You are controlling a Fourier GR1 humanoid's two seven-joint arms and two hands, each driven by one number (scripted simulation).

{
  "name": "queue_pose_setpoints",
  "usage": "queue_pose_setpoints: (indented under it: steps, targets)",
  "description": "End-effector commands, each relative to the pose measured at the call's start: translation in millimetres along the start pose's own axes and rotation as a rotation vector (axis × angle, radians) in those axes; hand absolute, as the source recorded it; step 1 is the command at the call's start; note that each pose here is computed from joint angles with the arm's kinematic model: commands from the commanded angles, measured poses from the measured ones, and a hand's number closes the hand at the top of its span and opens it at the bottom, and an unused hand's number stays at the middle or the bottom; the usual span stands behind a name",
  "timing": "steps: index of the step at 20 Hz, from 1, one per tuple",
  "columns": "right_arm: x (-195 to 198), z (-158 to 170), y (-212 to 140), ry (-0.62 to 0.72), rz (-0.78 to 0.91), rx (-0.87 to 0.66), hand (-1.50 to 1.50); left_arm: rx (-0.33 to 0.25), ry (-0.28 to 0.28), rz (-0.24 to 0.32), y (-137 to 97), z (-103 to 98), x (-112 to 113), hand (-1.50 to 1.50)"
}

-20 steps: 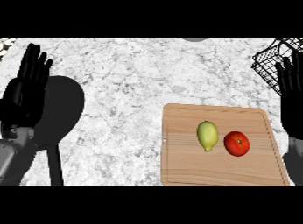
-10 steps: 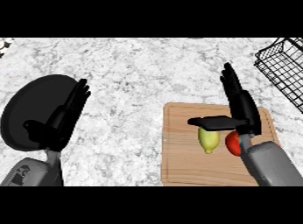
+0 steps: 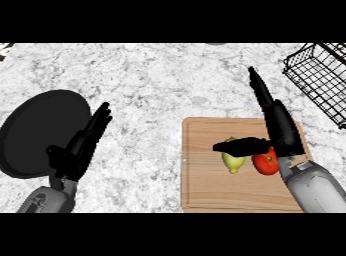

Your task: Pick the tomato from the cutting board and place it in the tiered basket

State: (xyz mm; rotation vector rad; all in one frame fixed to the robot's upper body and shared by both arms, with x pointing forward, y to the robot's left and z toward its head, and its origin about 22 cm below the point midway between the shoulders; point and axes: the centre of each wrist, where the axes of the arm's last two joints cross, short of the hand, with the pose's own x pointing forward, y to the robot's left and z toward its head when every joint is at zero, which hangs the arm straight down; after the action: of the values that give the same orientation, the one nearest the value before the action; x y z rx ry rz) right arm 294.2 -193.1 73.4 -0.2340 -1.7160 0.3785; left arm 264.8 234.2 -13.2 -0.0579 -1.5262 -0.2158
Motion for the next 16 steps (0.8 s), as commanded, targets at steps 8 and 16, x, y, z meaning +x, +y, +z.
queue_pose_setpoints:
  steps: [8, 16]
  targets:
    - [52, 9, -55, 0.316, 0.888, 0.327, -1.50, -0.006, 0.017, -0.007, 7, 6, -4, 0.00]
    - [133, 38, -31, 0.450, 0.992, 0.481, -1.50, -0.003, 0.005, 0.006, 6, 7, 2, 0.00]
